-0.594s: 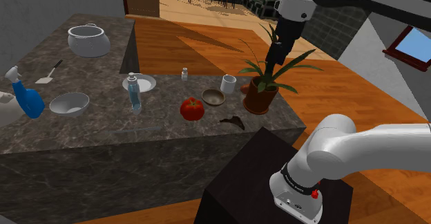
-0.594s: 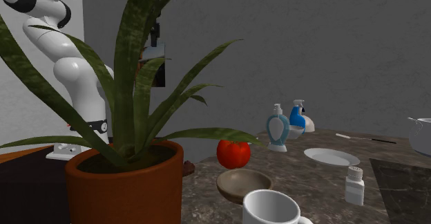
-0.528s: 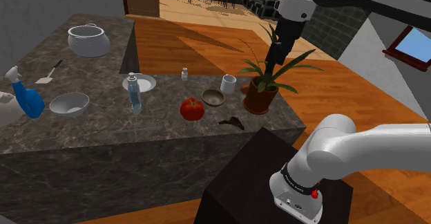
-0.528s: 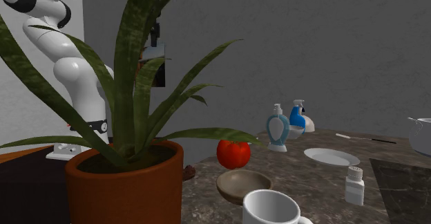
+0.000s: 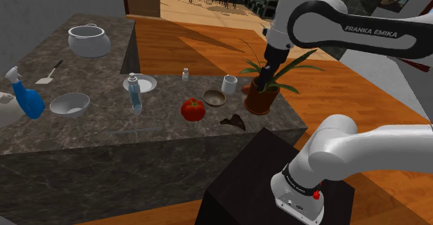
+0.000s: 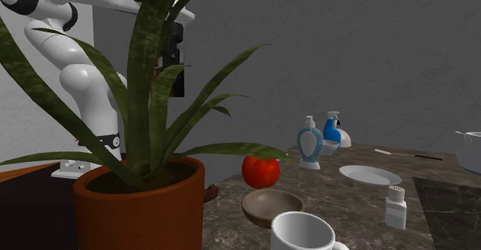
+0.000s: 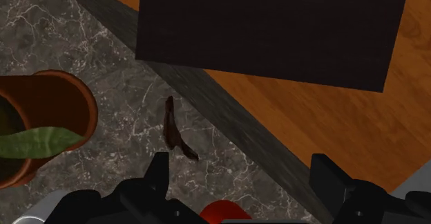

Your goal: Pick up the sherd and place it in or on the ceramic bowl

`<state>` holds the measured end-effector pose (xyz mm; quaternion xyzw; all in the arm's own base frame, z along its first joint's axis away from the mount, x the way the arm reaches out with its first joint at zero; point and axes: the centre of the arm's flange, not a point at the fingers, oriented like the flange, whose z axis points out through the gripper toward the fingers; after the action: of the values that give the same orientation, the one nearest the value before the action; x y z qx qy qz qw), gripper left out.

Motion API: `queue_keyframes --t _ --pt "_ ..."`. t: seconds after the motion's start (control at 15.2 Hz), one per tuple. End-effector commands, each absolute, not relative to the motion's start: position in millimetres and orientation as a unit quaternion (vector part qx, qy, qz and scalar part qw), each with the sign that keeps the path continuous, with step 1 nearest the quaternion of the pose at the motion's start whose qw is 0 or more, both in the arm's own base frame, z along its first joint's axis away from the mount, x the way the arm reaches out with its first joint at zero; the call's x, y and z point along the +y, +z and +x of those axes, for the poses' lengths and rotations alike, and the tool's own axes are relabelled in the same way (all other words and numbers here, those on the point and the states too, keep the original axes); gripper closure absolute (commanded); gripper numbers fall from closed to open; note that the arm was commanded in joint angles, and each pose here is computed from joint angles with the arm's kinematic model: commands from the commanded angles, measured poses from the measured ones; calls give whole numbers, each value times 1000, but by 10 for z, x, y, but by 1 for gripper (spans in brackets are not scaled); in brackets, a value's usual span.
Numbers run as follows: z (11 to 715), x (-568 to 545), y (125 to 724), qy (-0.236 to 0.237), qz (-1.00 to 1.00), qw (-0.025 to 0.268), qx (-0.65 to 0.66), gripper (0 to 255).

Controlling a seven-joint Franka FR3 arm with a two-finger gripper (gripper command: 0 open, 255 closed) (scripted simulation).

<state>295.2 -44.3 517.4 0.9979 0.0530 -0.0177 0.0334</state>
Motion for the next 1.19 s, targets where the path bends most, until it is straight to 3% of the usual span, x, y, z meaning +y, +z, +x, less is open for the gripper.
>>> queue_keyframes --t 0.0,1.12 --pt "3012 -514 4923 -14 997 38 67 0" --pt "3534 -951 2826 8 981 78 178 0"
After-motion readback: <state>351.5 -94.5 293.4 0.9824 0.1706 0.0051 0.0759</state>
